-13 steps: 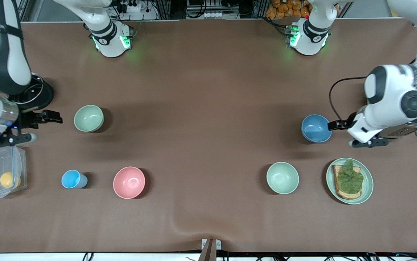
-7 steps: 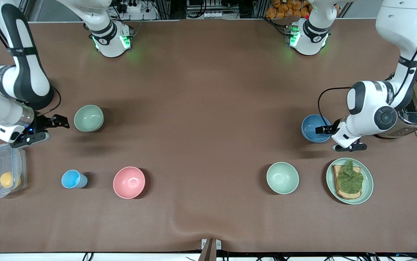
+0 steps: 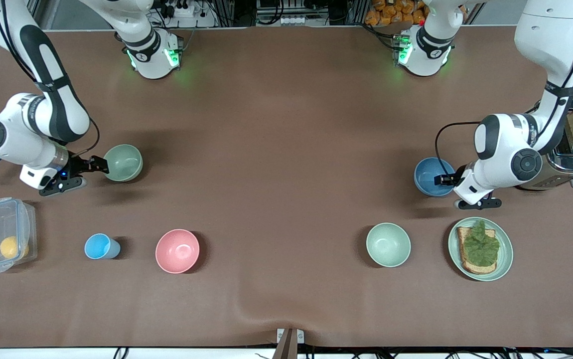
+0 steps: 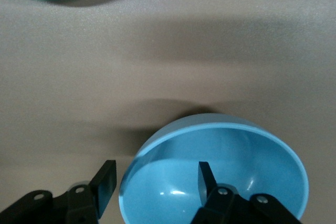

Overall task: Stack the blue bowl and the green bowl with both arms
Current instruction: 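Grasp the blue bowl with the left gripper while the right gripper grasps the green bowl, then carry the green bowl with the right gripper while the left gripper lifts the blue bowl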

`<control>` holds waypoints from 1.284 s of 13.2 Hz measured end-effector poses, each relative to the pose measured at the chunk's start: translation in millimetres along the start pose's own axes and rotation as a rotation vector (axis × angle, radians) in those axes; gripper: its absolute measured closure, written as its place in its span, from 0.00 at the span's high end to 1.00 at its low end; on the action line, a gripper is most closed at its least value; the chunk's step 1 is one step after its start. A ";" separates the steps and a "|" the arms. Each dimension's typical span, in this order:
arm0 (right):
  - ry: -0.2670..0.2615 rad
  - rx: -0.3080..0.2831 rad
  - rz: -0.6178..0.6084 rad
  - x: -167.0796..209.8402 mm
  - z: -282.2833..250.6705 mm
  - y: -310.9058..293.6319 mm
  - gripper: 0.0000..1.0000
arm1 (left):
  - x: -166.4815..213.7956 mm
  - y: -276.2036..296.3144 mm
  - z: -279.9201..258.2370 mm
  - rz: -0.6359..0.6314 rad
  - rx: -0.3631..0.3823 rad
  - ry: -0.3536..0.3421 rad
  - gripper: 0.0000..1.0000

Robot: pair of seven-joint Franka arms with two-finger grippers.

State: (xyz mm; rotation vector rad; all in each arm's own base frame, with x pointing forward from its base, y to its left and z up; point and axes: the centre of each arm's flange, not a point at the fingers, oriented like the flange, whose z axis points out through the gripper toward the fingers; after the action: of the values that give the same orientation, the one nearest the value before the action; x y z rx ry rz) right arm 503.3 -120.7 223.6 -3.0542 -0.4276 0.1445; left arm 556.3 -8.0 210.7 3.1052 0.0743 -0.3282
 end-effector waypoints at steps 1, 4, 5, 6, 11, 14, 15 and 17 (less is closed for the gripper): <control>-0.004 0.004 0.004 -3.7 8.4 -1.4 0.88 | 0.2 -2.5 -0.4 -0.004 -0.001 0.000 0.63; 0.001 0.025 0.027 -12.6 24.2 -9.2 0.58 | 1.2 -10.8 -1.7 -0.018 -0.004 0.002 0.41; 0.003 0.030 0.031 -13.7 26.4 -11.6 0.45 | 2.4 -11.6 -3.6 -0.019 -0.004 0.006 0.31; 0.004 0.033 0.034 -14.1 27.5 -12.7 0.33 | 3.4 -11.7 -5.2 -0.019 -0.005 0.010 0.18; -0.032 0.072 0.063 -7.1 13.5 -20.8 0.05 | 10.1 -9.9 -19.3 0.005 -0.005 0.036 0.05; -0.083 0.140 0.178 14.5 -8.0 -47.7 0.05 | 21.6 -7.2 -49.4 0.030 -0.005 0.080 0.05; -0.097 0.144 0.211 22.3 -16.6 -66.6 0.05 | 24.9 -4.0 -65.2 0.045 -0.004 0.084 0.05; -0.133 0.167 0.292 31.7 -31.4 -111.0 0.05 | 30.5 2.8 -98.9 0.058 -0.003 0.079 0.05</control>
State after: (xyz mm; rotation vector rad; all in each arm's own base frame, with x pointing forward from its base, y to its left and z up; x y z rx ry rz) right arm 506.7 -6.6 259.5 -2.9319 0.0280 0.3765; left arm 606.9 -7.2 301.1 3.1091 -0.0139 -0.2043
